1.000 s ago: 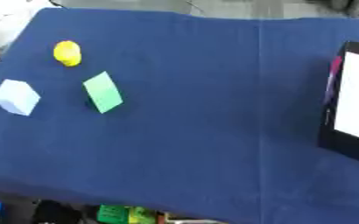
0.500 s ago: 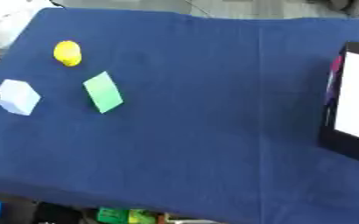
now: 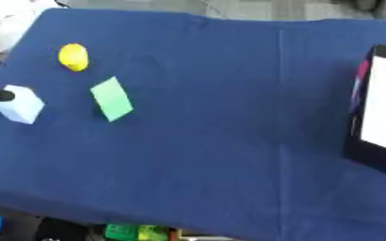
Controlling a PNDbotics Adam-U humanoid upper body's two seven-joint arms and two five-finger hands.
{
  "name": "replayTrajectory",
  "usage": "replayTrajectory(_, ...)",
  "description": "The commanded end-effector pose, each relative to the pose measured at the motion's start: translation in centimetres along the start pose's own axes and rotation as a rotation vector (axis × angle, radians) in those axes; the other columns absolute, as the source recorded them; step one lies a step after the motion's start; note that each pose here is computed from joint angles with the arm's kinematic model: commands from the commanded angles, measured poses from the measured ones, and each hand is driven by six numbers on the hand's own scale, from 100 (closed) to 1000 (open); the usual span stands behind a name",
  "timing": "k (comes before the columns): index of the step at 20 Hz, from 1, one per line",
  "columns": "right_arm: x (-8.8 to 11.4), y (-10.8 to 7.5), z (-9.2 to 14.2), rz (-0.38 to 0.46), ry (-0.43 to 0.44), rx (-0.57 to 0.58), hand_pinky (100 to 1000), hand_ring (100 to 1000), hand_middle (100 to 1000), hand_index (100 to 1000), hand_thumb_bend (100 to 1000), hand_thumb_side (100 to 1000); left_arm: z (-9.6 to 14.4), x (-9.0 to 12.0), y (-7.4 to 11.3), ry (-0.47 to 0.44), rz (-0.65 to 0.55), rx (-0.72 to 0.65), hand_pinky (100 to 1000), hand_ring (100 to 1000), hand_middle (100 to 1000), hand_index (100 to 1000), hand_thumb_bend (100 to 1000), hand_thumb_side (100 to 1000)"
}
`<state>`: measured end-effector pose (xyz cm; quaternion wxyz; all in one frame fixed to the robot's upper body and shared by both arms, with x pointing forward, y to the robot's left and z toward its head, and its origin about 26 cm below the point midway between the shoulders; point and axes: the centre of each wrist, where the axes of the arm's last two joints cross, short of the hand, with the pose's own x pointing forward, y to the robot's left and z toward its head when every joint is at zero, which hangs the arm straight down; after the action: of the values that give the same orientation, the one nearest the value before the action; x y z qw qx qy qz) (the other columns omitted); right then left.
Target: Pick up the objects with one hand, pass them to the other hand, and then place them into the box on the other side of the table.
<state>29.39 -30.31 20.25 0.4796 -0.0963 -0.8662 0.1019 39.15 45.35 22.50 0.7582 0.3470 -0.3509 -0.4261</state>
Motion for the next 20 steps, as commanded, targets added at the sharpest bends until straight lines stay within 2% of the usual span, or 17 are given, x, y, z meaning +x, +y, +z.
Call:
replayTrajectory(1, 1.0, -0.3, -0.3, 0.026, -0.031, 0.009, 911, 1000, 892, 925, 100, 640, 0.2, -0.1, 1.1, 0.088, -0.002, 0.090, 996, 930, 799, 878, 657, 658)
replayTrajectory(10, 0.9, -0.2, -0.2, 0.024, -0.027, 0.010, 911, 1000, 889, 926, 100, 640, -2.2, 0.7, -0.1, 0.140, 0.008, 0.068, 998, 937, 799, 877, 682, 669)
replayTrajectory(17, 0.8, -0.2, -0.1, 0.020, -0.021, 0.009, 912, 1000, 887, 926, 100, 641, -4.1, 1.5, -1.1, 0.168, 0.011, 0.062, 989, 933, 785, 862, 667, 658)
replayTrajectory(20, 0.8, -0.1, -0.1, 0.019, -0.020, 0.008, 912, 1000, 886, 926, 100, 642, -4.6, 1.8, -1.5, 0.174, 0.000, 0.059, 981, 931, 777, 849, 645, 624)
